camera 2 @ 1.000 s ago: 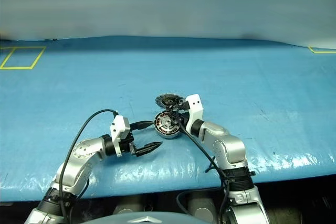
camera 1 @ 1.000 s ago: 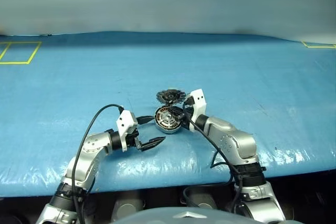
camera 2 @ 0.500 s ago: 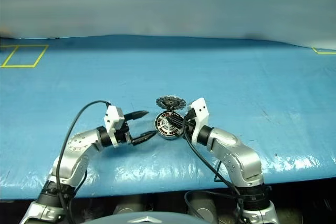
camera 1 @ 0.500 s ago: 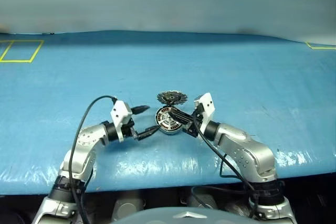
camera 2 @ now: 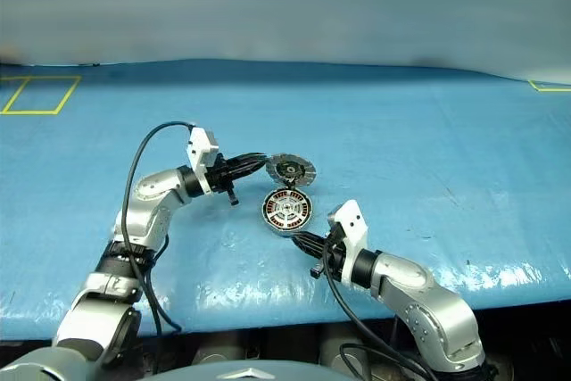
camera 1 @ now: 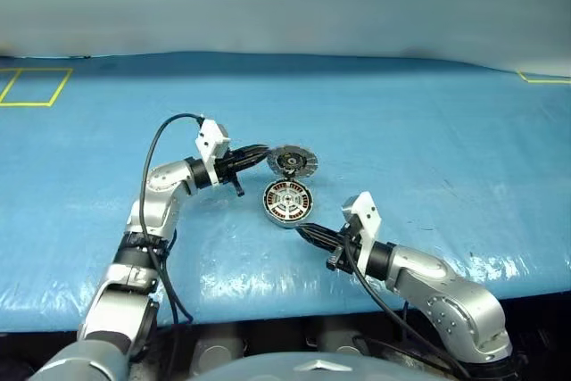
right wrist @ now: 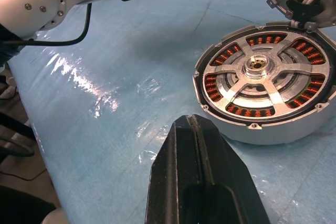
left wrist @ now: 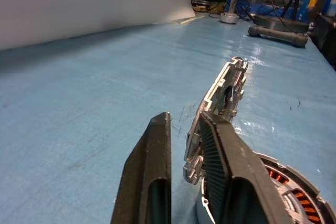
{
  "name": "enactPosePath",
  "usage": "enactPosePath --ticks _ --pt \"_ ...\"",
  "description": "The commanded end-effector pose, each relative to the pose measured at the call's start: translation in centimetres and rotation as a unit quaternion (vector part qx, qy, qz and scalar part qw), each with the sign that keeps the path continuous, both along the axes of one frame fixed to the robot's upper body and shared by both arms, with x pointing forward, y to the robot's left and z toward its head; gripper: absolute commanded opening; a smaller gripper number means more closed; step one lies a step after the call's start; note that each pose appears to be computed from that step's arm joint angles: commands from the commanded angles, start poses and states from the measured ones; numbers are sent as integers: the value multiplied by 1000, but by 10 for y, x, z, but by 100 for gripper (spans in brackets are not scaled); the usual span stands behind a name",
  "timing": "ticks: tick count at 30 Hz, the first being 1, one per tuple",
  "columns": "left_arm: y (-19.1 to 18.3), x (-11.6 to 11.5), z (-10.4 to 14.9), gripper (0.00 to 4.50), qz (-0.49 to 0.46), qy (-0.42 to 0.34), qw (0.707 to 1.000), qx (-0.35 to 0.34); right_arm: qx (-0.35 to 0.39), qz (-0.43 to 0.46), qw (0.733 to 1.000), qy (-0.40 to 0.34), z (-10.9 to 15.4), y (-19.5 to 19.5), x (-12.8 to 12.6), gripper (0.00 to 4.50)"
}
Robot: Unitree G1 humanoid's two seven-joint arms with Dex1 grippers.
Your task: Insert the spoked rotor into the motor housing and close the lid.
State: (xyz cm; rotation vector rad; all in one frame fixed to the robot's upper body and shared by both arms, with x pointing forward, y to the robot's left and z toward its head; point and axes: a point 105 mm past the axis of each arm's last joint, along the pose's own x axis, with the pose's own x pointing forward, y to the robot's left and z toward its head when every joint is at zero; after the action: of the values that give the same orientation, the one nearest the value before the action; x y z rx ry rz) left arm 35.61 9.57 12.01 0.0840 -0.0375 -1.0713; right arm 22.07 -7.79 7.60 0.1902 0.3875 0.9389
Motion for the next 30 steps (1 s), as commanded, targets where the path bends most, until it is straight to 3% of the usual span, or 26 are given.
enactPosePath --ticks 1,3,6,10,16,19,24,30 --pt "-7 12 19 4 -21 -31 999 7 20 2 999 -26 13 4 -3 0" --pt "-7 14 19 4 -36 -37 998 33 20 -1 999 -28 13 4 -3 0" --pt "-12 15 39 4 -79 -56 994 48 25 -10 999 -31 14 4 -4 0" --pt "-24 12 69 4 -128 -56 990 -7 29 -21 999 -33 13 3 -5 0" --pt "-40 18 34 4 -159 20 986 45 19 -23 998 -54 18 2 -4 0" --pt "-47 15 17 4 -174 20 981 90 9 -37 997 -63 18 -3 -4 0" --pt "-52 11 7 4 -188 26 977 95 6 -55 996 -70 18 -6 -6 0" --pt "-59 -13 1 4 -263 28 958 108 0 -69 995 -67 16 -10 -7 0"
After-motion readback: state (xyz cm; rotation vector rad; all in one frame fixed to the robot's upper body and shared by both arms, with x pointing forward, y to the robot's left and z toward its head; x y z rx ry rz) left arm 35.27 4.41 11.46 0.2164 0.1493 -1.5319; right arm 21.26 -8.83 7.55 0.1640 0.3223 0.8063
